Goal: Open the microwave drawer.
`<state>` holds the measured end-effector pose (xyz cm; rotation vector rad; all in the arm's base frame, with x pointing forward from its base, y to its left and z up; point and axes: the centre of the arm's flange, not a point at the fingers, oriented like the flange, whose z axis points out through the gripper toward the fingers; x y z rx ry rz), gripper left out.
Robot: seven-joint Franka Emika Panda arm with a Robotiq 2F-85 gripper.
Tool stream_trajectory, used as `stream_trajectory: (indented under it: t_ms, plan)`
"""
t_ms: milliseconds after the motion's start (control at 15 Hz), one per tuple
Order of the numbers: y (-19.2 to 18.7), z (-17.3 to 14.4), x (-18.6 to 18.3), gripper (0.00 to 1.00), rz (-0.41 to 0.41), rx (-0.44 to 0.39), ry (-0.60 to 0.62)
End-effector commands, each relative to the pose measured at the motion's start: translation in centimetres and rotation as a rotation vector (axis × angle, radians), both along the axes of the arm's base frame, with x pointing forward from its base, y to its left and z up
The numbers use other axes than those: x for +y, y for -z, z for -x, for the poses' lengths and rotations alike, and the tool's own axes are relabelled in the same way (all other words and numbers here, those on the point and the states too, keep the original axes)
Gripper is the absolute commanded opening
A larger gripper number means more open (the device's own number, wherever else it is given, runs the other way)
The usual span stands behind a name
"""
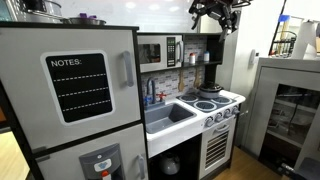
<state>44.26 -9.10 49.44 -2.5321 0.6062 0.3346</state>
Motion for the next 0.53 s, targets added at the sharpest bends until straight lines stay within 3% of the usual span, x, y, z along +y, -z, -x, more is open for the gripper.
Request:
stream_trajectory:
  t_ms: [0, 467]
  plan:
    - [0.2, -0.1, -2.5, 1.00, -0.070, 0.029, 0.142]
    - [3.0, 0.0, -9.9, 1.00, -0.185, 0.073, 0.457]
